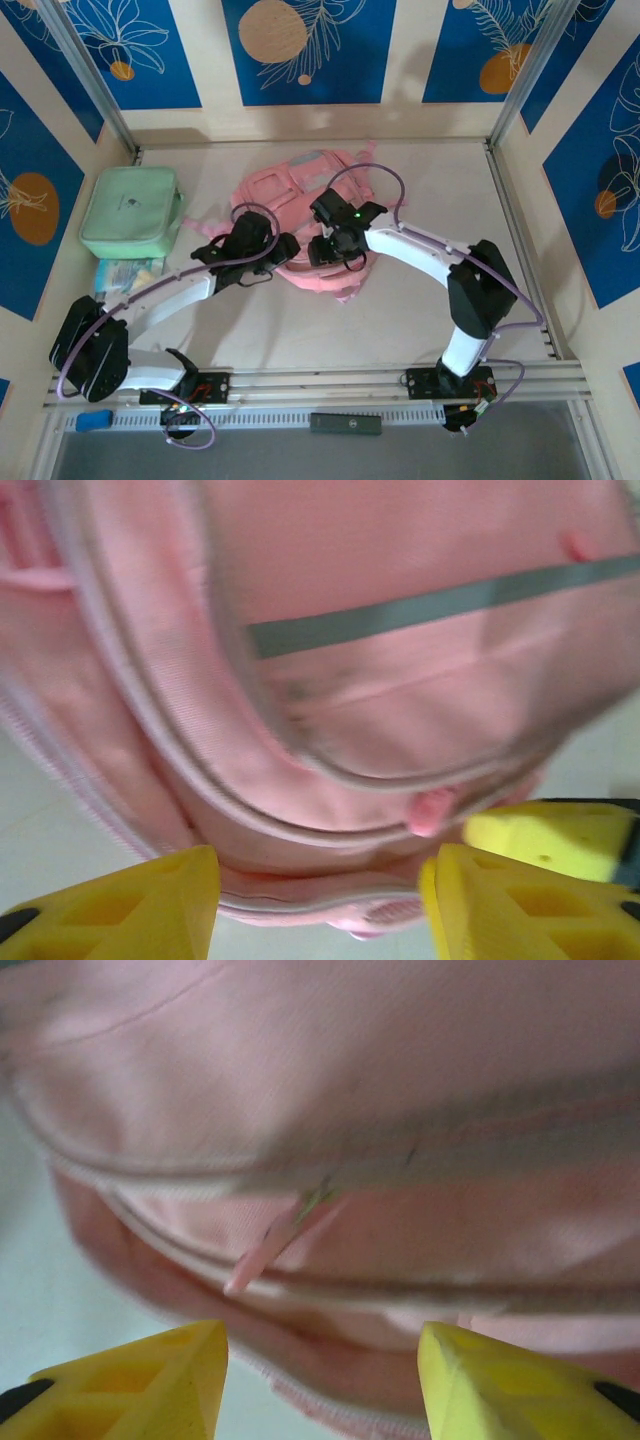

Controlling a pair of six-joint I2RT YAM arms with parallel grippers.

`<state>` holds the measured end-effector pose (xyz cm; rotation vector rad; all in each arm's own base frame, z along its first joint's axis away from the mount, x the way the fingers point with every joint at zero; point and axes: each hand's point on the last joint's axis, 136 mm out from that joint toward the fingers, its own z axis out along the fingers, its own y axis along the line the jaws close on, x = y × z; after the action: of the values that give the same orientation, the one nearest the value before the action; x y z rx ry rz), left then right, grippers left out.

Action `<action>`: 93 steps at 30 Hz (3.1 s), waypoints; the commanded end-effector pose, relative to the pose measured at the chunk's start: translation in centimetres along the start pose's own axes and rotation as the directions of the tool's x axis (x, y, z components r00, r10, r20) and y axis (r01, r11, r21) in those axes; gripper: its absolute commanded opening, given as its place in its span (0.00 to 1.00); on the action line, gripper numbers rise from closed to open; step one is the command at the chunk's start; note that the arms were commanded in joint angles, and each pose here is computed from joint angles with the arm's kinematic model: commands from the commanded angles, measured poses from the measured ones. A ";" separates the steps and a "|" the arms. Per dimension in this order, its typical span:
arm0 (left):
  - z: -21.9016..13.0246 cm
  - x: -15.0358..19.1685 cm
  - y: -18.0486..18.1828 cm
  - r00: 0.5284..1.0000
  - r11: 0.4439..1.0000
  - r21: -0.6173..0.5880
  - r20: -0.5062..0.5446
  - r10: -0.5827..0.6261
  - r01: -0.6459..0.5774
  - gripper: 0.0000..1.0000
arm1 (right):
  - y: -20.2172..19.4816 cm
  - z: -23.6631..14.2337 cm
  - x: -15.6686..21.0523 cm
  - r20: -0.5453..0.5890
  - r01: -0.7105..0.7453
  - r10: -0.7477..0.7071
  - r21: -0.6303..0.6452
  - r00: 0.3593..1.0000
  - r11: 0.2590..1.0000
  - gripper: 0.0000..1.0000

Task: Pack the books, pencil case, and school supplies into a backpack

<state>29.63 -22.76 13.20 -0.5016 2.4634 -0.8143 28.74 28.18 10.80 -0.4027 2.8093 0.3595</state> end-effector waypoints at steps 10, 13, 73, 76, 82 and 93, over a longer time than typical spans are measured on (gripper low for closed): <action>3.0 -4.7 0.1 0.940 0.962 0.071 0.208 -0.272 0.262 0.55 | 1.6 0.8 -4.1 0.056 -0.065 0.065 -0.008 0.996 0.998 0.43; 3.2 -5.3 0.5 0.935 0.967 0.027 0.248 -0.253 0.254 0.52 | 1.6 -0.1 -3.2 0.039 -0.071 0.069 0.033 0.997 0.997 0.43; 0.2 -8.9 -0.4 0.870 0.920 0.126 0.300 -0.392 0.372 0.00 | -0.8 1.4 -8.8 0.288 -0.241 0.225 0.018 0.931 0.970 0.24; 0.6 -8.8 -0.7 0.874 0.920 0.129 0.288 -0.392 0.371 0.00 | 1.0 2.2 -9.3 0.280 -0.188 0.190 -0.034 0.941 0.982 0.30; 1.1 -8.8 -1.0 0.881 0.924 0.122 0.278 -0.382 0.362 0.00 | 2.1 3.3 -10.3 0.303 -0.117 0.137 -0.083 0.943 0.990 0.31; 1.4 -9.3 2.1 0.895 0.939 0.026 0.295 -0.334 0.342 0.27 | 2.6 3.7 -11.1 0.327 -0.059 0.065 -0.028 0.943 0.998 0.30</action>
<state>37.51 -18.62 14.85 -1.0299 2.0942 -0.8443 37.77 33.75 10.52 -0.2408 2.5380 0.4275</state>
